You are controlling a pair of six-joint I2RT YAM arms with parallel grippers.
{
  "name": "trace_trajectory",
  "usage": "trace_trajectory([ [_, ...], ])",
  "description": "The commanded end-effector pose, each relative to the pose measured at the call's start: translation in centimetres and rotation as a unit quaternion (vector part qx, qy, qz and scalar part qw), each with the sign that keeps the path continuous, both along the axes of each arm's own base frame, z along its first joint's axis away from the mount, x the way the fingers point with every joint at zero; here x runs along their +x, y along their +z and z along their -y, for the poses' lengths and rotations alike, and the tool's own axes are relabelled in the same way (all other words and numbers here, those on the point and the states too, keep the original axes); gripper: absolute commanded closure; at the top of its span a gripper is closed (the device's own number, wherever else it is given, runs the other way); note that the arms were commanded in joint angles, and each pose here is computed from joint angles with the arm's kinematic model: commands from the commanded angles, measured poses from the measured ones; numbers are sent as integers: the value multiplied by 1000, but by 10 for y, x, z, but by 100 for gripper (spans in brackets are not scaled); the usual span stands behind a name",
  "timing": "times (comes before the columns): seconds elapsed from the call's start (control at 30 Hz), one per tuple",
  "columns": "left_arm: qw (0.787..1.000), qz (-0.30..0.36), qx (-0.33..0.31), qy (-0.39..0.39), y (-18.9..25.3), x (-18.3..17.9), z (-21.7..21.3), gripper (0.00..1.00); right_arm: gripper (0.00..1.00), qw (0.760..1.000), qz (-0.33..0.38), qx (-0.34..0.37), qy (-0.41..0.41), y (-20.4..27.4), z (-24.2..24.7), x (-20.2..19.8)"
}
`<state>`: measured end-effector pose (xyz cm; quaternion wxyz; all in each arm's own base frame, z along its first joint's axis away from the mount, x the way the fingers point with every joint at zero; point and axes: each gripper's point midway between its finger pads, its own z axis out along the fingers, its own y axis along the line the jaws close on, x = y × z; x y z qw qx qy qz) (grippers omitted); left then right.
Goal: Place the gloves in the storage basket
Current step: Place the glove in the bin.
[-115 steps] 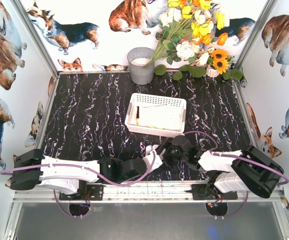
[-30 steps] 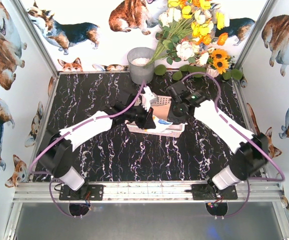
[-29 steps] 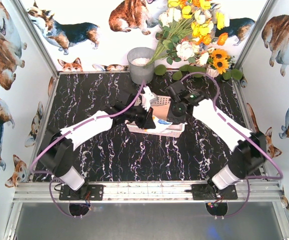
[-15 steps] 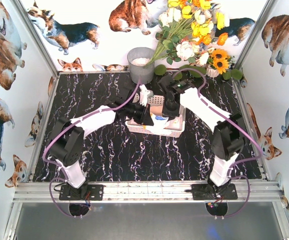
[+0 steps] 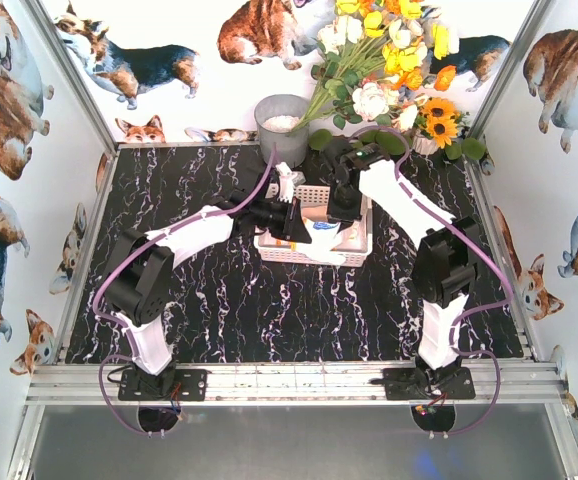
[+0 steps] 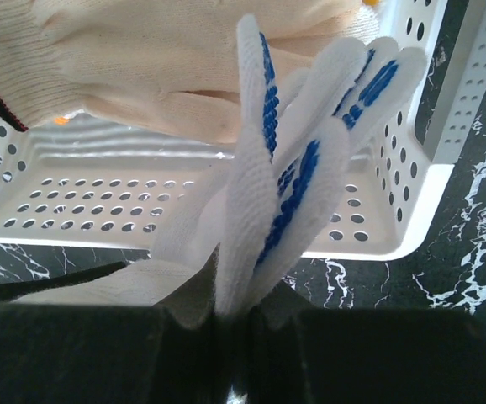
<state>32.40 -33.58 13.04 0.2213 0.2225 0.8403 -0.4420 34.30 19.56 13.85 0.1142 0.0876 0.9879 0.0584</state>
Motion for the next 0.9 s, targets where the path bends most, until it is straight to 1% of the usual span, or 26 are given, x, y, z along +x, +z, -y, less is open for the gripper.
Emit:
trace_trajectory([
  [0.0, 999, -8, -28, 15, 12, 12, 3, 100, 100, 1000, 25, -2, 17, 28, 6, 8],
  [0.17, 999, -12, -31, 20, 16, 15, 5, 100, 100, 999, 24, -9, 22, 37, 13, 6],
  [0.37, 998, -19, -36, 42, 13, 28, 11, 100, 100, 999, 20, -23, 15, 34, 20, 10],
  [0.63, 997, -16, -36, 72, 0, 49, 16, 100, 100, 998, 43, -39, -3, 28, 24, 37],
  [0.73, 995, -3, -23, 94, -5, 59, 12, 100, 100, 998, 43, -40, -7, 22, 23, 46],
  [0.87, 993, -2, -9, 117, -15, 69, 5, 100, 100, 998, 40, -44, -9, 13, 22, 56],
])
